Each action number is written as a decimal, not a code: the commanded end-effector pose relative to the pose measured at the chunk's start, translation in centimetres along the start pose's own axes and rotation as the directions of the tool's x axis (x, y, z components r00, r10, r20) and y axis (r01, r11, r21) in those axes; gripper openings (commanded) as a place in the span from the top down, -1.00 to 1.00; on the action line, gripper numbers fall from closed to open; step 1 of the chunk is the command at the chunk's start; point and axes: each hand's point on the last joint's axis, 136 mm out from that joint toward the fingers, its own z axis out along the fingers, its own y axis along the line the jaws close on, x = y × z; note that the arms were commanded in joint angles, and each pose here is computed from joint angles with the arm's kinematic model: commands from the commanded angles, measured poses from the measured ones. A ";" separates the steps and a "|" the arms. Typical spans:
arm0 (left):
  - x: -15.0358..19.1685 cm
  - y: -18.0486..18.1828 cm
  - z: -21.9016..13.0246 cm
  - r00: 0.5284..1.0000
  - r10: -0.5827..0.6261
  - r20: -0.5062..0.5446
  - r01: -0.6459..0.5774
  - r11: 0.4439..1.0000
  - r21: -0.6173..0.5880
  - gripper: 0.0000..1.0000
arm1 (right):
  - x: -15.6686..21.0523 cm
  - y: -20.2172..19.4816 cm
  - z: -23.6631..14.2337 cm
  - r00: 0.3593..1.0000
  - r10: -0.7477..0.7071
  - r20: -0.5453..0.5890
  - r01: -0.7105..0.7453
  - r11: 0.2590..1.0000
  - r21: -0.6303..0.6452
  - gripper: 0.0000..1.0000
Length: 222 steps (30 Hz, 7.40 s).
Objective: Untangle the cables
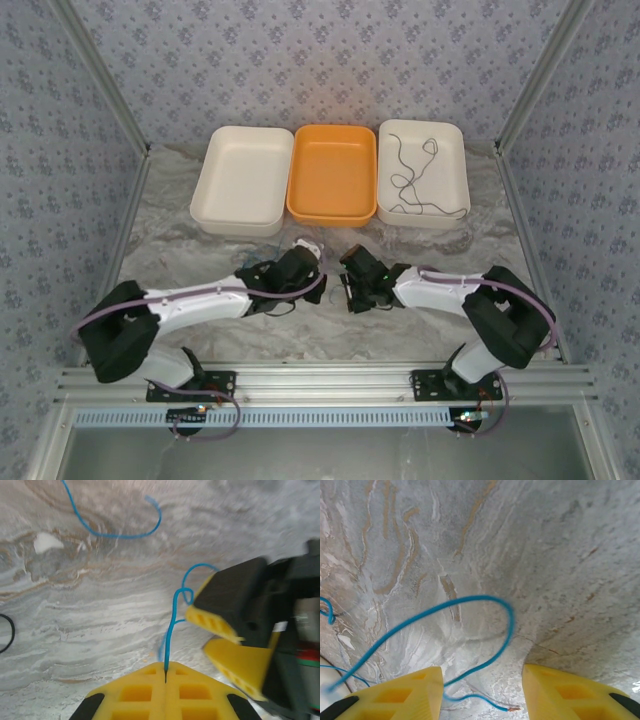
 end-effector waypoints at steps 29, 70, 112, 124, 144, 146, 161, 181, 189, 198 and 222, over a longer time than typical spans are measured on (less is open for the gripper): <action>-12.7 7.3 -13.6 0.976 0.195 0.102 -0.157 0.942 -0.296 1.00 | 5.5 5.8 -8.4 -0.326 -0.944 0.038 0.885 -0.291 0.365 1.00; -16.9 7.5 -16.6 0.913 0.317 0.258 -0.231 0.920 -0.315 1.00 | 5.4 13.6 -18.7 -0.472 -0.847 0.245 0.872 -0.406 0.275 1.00; -15.3 7.9 -10.3 0.897 -0.364 0.249 0.373 0.928 0.011 -0.53 | -10.7 35.6 0.3 0.661 -0.736 0.146 0.750 0.641 -0.165 1.00; -10.5 7.9 -11.0 0.908 -0.367 0.201 0.378 0.925 -0.018 -0.52 | -10.1 31.8 2.3 0.687 -0.724 0.062 0.726 0.681 -0.097 1.00; -7.3 9.0 -11.3 0.899 -0.402 0.175 0.420 0.904 -0.078 -0.45 | -9.0 37.7 -6.0 0.515 -0.808 0.284 0.857 0.494 -0.149 0.12; -6.6 9.5 -11.1 0.892 -0.421 0.165 0.440 0.892 -0.103 -0.41 | -8.1 37.5 -7.7 0.482 -0.821 0.306 0.876 0.463 -0.139 0.17; -0.9 14.1 -10.2 0.804 -0.566 0.179 0.594 0.766 -0.245 -0.21 | 1.9 21.4 -13.9 0.288 -0.858 0.425 0.958 0.258 -0.129 0.21; 1.0 15.5 -6.6 0.781 -0.608 0.142 0.623 0.740 -0.253 -0.43 | -3.2 11.1 2.2 0.503 -0.843 0.189 0.854 0.519 0.042 0.17; 0.6 15.6 -5.2 0.784 -0.610 0.119 0.618 0.745 -0.250 -0.56 | -3.5 11.8 4.9 0.532 -0.827 0.179 0.836 0.547 0.043 0.27; -0.4 17.2 -3.0 0.759 -0.639 0.125 0.646 0.718 -0.258 -0.59 | -4.0 11.8 5.2 0.528 -0.828 0.190 0.835 0.547 0.057 1.00; 1.3 24.3 -6.6 0.807 -0.529 0.263 0.583 0.641 -0.499 1.00 | -14.1 13.4 -24.0 0.419 -0.653 0.631 0.794 0.601 0.095 1.00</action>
